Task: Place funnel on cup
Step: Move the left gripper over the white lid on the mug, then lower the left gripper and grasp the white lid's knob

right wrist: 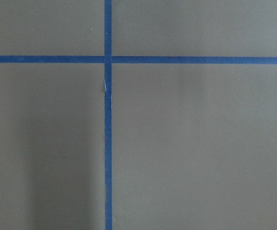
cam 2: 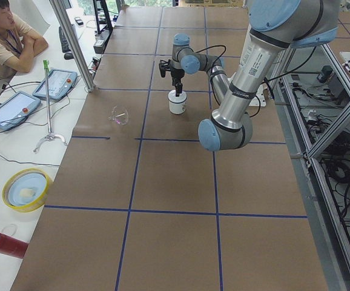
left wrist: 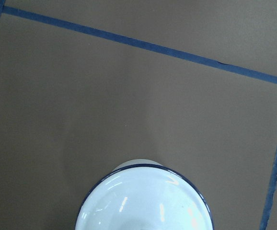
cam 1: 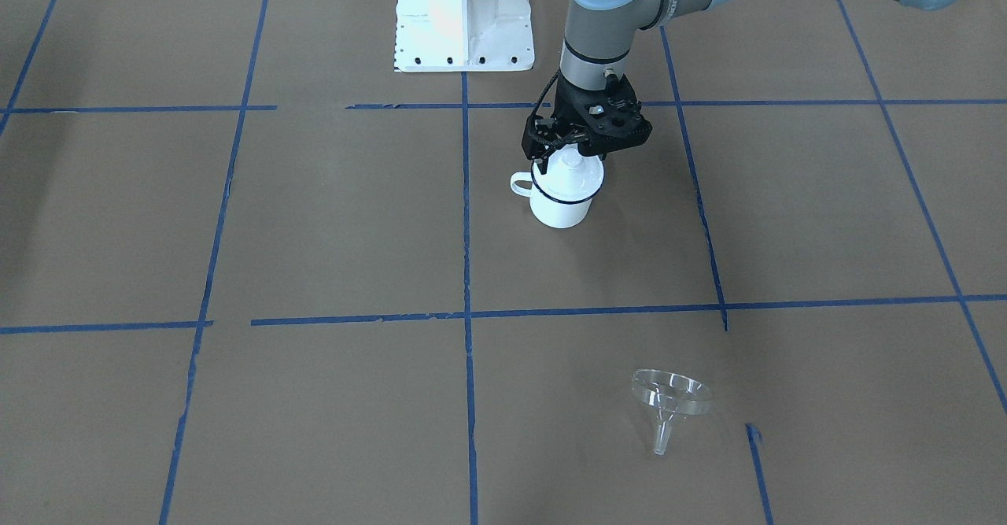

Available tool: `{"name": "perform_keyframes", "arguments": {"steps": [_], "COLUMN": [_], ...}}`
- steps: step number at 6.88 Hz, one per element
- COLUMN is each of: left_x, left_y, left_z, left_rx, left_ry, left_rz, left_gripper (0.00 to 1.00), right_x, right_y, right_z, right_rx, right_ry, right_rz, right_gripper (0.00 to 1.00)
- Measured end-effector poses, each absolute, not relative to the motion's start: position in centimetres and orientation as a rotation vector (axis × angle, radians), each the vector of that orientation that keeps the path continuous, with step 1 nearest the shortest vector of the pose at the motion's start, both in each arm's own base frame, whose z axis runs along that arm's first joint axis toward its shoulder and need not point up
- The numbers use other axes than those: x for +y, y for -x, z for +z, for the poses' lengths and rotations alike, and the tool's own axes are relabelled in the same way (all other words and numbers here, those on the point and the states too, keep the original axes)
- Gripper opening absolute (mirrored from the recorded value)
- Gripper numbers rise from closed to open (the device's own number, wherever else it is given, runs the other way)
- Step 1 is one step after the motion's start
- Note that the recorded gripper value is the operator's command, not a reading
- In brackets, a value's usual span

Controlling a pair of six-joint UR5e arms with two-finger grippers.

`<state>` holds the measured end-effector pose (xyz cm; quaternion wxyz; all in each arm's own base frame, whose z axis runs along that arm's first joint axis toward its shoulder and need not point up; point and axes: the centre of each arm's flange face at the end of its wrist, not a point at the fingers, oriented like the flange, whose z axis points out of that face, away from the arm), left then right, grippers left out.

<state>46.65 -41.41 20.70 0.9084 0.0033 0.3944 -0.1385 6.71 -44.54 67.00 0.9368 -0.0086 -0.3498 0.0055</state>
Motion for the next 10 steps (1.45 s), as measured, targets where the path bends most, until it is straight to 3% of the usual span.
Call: {"name": "perform_keyframes", "arguments": {"steps": [7,8,9,10], "left_x": [-41.32,-41.32,-41.32,-41.30], "left_y": [-46.79,-46.79,-46.80,-46.79], "left_z": [20.86,20.85,20.86,20.84], "left_rx": [0.816,0.816,0.816,0.817], "left_ry": [-0.002,-0.002,-0.002,-0.002], "left_rz": [-0.278,-0.277,-0.276,-0.276], "left_gripper": [0.96,0.92,0.57,0.51], "right_x": [-44.54,-44.54,-44.54,-44.54], "right_y": [-6.71,-6.72,-6.72,-6.72], "right_z": [67.00,67.00,67.00,67.00], "right_rx": [-0.715,-0.715,-0.715,-0.715], "right_ry": [0.018,0.018,0.018,0.018], "right_rz": [0.011,0.011,0.011,0.011], "right_gripper": [1.00,1.00,1.00,1.00]}}
